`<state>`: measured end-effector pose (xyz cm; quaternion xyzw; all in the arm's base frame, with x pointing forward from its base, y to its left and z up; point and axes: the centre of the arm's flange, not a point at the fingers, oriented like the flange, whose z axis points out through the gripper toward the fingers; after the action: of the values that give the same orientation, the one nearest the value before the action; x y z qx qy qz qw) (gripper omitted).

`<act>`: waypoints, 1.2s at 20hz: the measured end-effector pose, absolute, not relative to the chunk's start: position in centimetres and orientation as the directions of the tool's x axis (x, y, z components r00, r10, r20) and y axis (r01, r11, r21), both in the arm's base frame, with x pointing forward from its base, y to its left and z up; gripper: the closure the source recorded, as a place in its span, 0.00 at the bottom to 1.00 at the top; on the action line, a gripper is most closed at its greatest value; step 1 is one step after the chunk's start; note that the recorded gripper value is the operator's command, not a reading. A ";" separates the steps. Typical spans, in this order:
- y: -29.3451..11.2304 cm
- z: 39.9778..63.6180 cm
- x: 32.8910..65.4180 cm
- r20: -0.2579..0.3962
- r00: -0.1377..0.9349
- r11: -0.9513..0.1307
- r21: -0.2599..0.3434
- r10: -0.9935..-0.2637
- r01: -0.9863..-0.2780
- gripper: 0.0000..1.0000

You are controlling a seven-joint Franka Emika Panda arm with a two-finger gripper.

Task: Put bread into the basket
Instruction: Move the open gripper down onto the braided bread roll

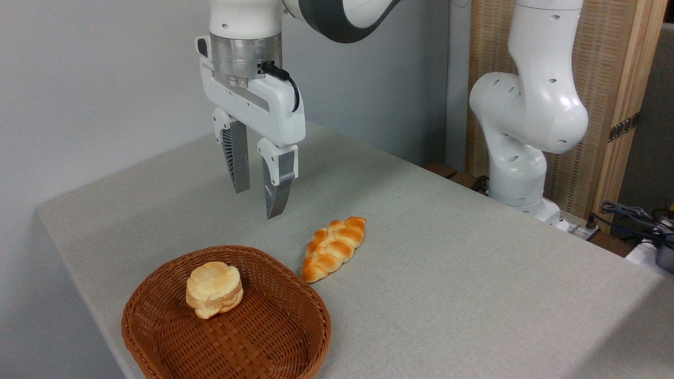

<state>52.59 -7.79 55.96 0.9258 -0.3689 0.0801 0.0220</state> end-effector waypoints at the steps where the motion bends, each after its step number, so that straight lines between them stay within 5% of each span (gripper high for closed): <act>1: -7.6 55.9 52.6 0.164 0.718 -0.730 -0.018 -0.676 -0.683 0.00; 16: -7.4 56.6 52.8 0.175 0.732 -0.746 -0.022 -0.659 -0.666 0.00; 24: -7.4 55.4 51.4 0.065 0.751 -0.749 0.057 -0.657 -0.660 0.00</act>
<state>51.36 -7.36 55.44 0.9350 -0.3521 0.0206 0.0380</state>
